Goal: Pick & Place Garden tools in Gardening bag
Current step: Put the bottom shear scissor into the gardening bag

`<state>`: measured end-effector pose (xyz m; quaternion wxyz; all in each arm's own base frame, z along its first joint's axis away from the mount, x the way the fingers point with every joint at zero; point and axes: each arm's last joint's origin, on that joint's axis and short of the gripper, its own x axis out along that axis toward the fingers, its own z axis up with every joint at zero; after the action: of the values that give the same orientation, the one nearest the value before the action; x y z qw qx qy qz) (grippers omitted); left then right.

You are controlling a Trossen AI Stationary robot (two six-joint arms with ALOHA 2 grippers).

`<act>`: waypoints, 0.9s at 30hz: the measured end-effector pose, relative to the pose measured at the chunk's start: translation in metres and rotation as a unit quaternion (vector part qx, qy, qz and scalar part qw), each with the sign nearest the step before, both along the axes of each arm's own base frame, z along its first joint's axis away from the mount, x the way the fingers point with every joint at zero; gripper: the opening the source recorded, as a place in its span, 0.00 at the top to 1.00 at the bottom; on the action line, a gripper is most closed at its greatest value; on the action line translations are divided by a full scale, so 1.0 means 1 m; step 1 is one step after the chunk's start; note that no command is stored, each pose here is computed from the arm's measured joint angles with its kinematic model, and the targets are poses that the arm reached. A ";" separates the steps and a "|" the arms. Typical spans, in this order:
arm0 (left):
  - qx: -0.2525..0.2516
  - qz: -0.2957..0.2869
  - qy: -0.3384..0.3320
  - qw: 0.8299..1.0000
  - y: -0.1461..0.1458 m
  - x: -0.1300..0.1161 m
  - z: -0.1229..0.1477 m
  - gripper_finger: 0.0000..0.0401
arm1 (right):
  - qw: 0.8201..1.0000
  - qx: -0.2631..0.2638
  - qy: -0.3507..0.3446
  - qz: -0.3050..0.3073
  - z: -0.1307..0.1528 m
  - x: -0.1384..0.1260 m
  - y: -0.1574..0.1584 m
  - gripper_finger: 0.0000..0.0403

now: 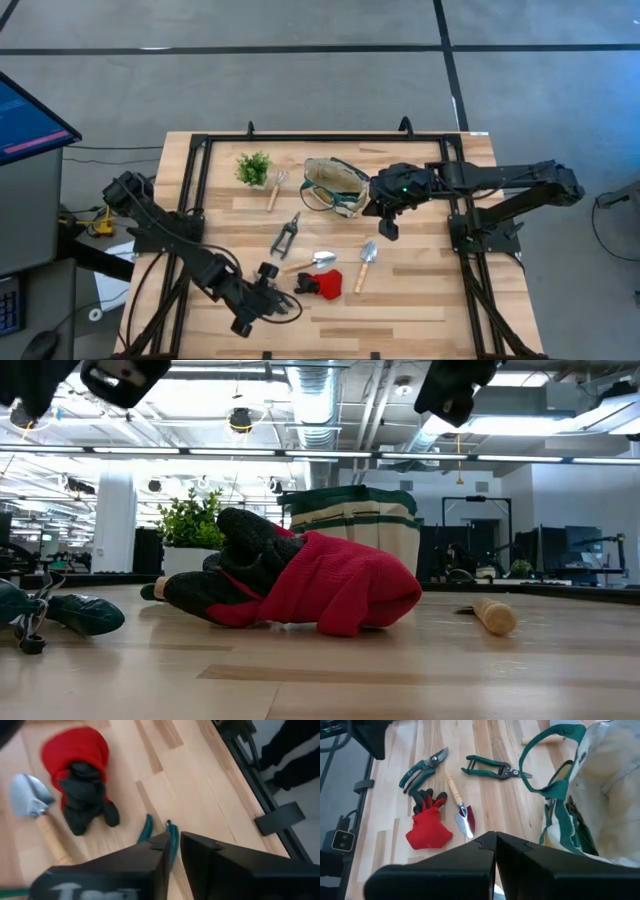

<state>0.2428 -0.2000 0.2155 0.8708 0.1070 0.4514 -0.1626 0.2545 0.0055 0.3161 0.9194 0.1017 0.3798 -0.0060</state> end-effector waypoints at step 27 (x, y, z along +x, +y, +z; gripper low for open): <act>0.037 0.000 0.046 0.998 0.013 -0.014 -0.044 0.64 | 1.000 0.000 0.000 0.003 0.000 -0.001 0.001 1.00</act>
<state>0.2283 -0.1867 0.1720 0.8446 0.1312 0.4969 -0.1502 0.2538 0.0068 0.3164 0.9193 0.1008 0.3805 -0.0034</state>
